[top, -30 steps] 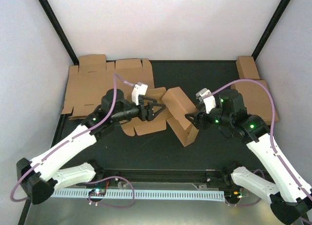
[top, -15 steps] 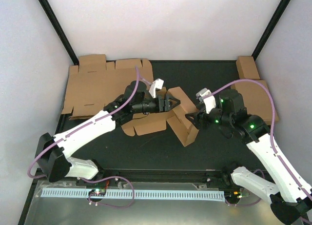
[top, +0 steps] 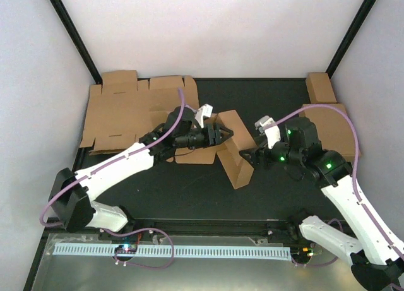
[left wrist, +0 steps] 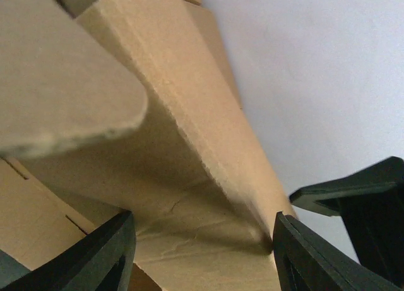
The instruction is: Fold the paper box
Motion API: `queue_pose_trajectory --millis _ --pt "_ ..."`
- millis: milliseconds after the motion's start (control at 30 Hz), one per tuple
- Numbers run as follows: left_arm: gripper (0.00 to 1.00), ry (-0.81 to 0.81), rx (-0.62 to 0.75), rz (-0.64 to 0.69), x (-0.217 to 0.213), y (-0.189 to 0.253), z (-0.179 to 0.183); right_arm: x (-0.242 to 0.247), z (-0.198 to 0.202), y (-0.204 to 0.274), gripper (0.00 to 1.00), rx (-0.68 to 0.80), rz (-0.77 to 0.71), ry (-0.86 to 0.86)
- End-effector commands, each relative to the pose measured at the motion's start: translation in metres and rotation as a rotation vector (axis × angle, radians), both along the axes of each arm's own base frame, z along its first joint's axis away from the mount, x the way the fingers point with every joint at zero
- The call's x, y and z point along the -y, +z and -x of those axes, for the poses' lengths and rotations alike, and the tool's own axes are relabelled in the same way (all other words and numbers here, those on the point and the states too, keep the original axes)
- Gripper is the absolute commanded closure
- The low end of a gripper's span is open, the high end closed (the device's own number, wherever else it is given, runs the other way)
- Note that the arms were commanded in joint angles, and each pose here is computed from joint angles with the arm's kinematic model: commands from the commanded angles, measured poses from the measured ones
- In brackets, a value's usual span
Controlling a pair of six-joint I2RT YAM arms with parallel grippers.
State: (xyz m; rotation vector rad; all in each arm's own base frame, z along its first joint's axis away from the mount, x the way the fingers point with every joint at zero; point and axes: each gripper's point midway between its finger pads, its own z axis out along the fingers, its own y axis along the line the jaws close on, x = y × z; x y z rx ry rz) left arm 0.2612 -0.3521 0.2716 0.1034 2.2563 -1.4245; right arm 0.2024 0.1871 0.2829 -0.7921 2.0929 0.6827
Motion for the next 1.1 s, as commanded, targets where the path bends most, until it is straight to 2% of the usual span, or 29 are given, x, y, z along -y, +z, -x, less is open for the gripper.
queue_pose_trajectory --millis 0,133,400,600,800,933,1067 --pt "0.38 0.025 -0.04 -0.042 0.001 -0.022 -0.005 0.001 0.006 0.017 0.17 -0.006 -0.042 -0.017" --pt "0.4 0.019 -0.043 -0.043 0.003 -0.025 -0.005 0.008 -0.006 0.022 0.17 0.005 -0.051 -0.105" --pt "0.42 0.02 -0.055 -0.031 0.005 -0.03 -0.006 0.01 -0.027 0.022 0.27 -0.035 -0.081 -0.229" --pt "0.43 0.013 -0.062 0.025 0.007 -0.025 -0.003 0.009 -0.033 -0.009 0.35 -0.121 -0.003 -0.242" --pt "0.47 0.002 -0.082 0.111 0.012 -0.021 0.0 0.004 -0.027 -0.02 0.46 -0.152 -0.011 -0.207" --pt "0.52 0.006 -0.087 0.17 0.013 -0.016 0.0 0.0 -0.023 -0.024 0.49 -0.167 -0.022 -0.18" --pt "0.52 -0.003 -0.088 0.226 0.016 -0.007 0.0 -0.001 -0.021 -0.028 0.49 -0.178 -0.023 -0.168"
